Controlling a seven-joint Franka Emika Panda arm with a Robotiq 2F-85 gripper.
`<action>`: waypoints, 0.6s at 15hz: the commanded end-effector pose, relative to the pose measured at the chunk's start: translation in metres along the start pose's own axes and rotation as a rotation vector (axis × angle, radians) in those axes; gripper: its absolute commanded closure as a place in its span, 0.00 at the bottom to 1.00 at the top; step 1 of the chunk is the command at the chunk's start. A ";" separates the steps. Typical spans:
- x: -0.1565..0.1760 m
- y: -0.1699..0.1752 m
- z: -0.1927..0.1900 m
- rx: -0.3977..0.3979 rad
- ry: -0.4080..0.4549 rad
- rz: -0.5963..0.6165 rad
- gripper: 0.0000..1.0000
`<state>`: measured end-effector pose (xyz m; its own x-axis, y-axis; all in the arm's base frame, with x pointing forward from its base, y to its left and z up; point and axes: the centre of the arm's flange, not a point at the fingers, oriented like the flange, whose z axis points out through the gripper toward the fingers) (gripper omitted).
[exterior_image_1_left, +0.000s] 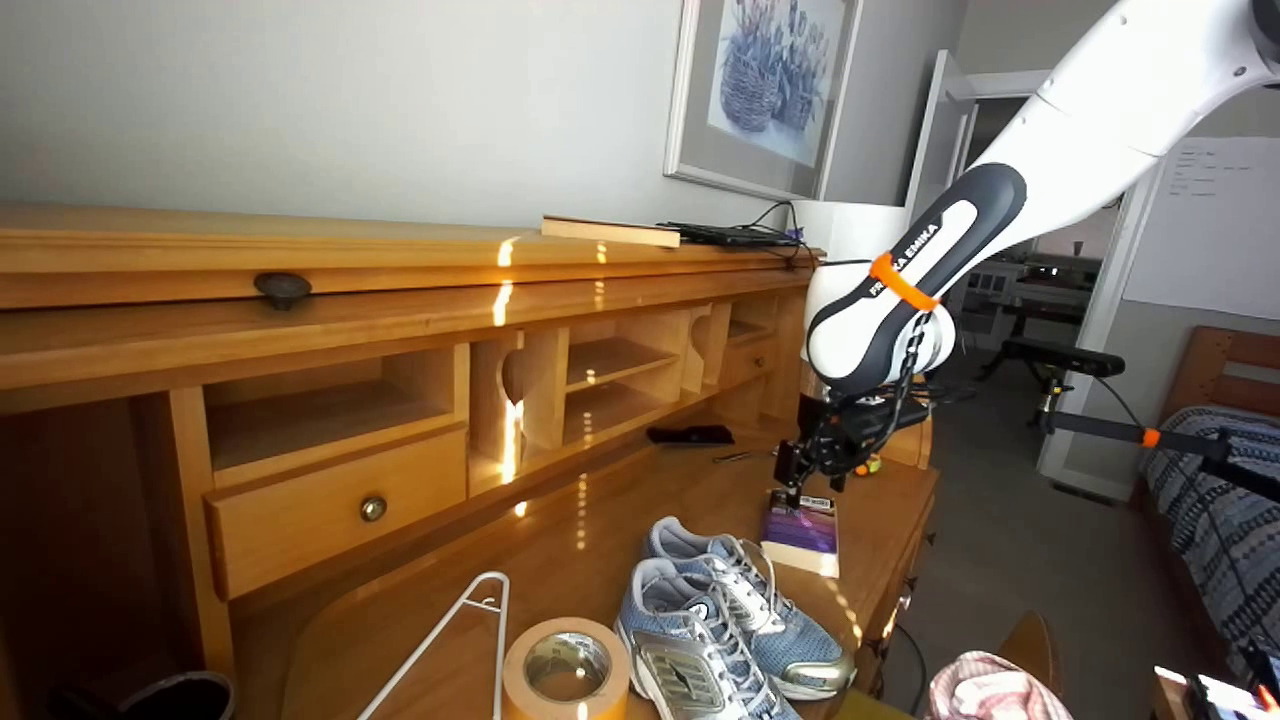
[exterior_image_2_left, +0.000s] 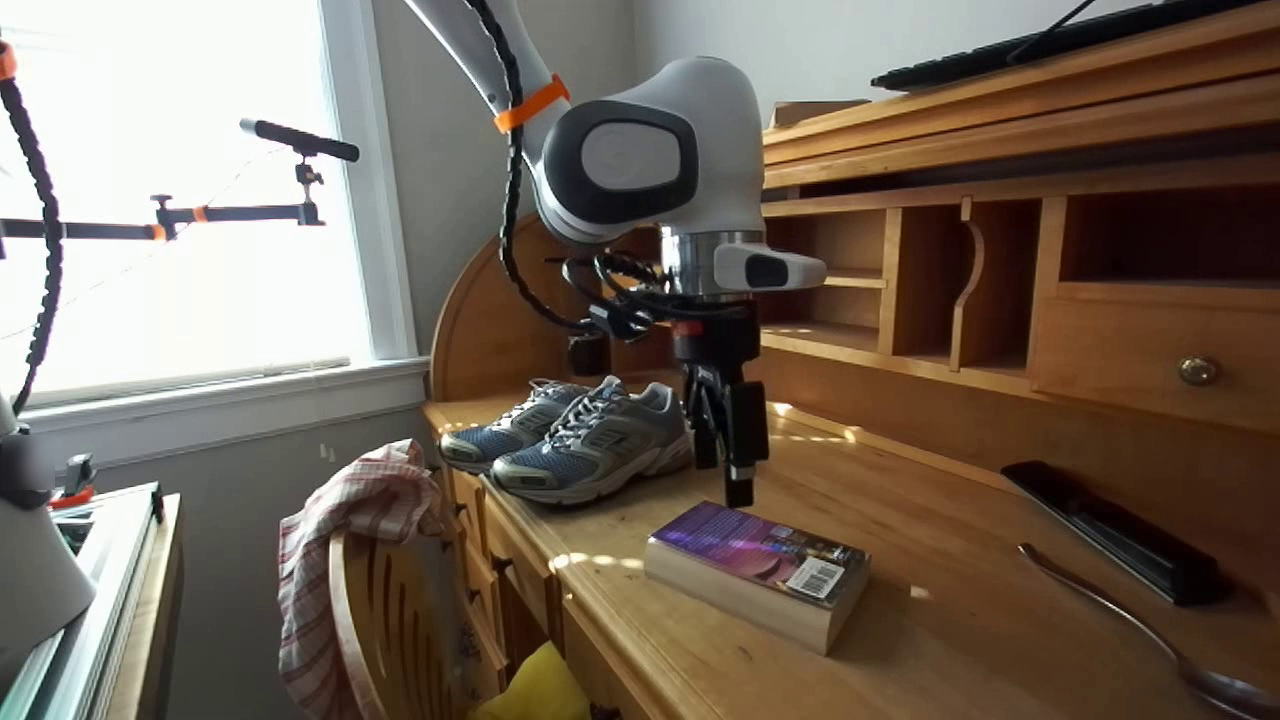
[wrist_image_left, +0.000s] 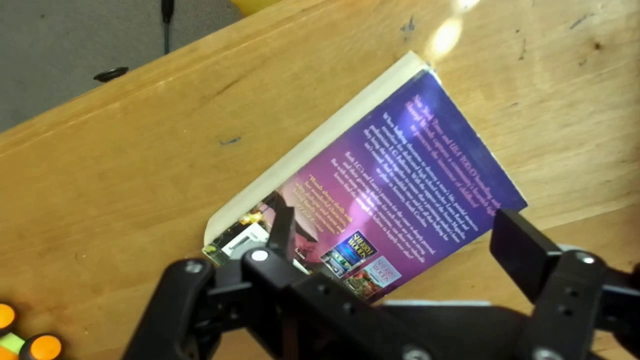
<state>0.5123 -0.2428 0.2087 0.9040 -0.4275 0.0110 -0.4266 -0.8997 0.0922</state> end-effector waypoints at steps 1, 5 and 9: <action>0.011 -0.006 0.015 0.007 -0.001 0.100 0.00; 0.020 -0.010 0.026 -0.003 -0.014 0.160 0.00; 0.025 -0.018 0.042 -0.023 -0.020 0.181 0.00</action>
<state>0.5293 -0.2427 0.1812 0.8286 -0.5598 0.0079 -0.5574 -0.8237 0.1042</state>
